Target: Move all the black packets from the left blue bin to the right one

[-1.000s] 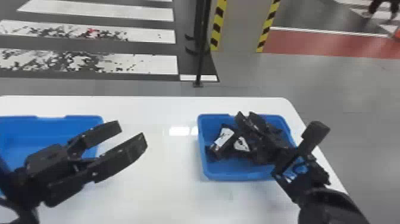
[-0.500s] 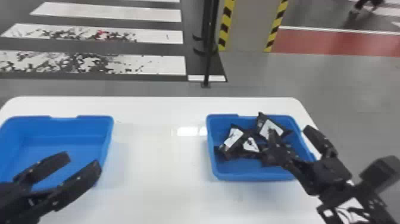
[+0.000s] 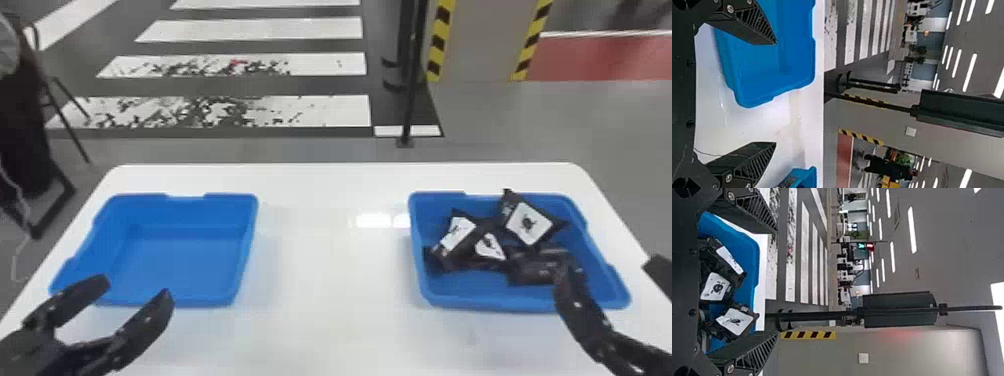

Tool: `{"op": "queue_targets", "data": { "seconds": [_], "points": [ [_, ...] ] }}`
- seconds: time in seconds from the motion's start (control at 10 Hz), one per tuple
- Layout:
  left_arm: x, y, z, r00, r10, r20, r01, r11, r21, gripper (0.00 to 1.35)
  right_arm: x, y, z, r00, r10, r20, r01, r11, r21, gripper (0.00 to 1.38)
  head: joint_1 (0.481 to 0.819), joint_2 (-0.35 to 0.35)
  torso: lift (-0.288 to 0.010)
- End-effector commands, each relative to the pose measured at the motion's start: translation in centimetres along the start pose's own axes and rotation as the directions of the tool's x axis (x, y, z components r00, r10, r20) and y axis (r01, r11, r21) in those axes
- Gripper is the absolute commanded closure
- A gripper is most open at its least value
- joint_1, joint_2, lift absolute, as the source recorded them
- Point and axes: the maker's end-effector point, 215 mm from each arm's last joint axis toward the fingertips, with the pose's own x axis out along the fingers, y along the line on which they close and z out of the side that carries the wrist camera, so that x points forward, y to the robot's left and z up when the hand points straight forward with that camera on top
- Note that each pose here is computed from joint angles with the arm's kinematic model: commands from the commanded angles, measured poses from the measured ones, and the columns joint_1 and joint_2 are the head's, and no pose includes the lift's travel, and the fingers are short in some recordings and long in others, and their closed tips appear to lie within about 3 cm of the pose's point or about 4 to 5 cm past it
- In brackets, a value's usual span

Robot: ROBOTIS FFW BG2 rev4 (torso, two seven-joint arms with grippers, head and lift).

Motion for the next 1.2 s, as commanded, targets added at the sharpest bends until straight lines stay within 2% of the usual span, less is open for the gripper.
{"op": "queue_targets", "data": {
  "seconds": [0.0, 0.2, 0.4, 1.1],
  "points": [
    [0.0, 1.3, 0.9, 0.998, 0.036, 0.057, -0.04, 0.997, 0.067, 0.13, -0.9, 0.1, -1.1, 0.999, -0.006, -0.031, 0.006, 1.0, 0.009, 0.11, 0.695, 0.088, -0.154],
    [1.1, 1.5, 0.1, 0.995, 0.03, 0.092, -0.035, 0.998, 0.058, 0.13, -1.7, 1.1, -2.2, 0.998, 0.001, -0.06, 0.001, 0.999, 0.032, 0.12, 0.695, 0.122, -0.154],
    [1.2, 1.3, -0.6, 0.995, 0.036, 0.088, -0.04, 0.998, 0.047, 0.14, -2.0, 1.3, -2.9, 0.997, -0.006, -0.074, 0.01, 0.999, 0.05, 0.12, 0.695, 0.128, -0.154],
    [2.8, -1.2, -0.8, 0.996, -0.004, 0.09, 0.005, 1.0, -0.012, 0.13, -1.2, 3.0, -2.2, 0.998, 0.031, -0.059, -0.026, 0.997, 0.079, 0.12, 0.695, 0.109, -0.154]
  ]
}}
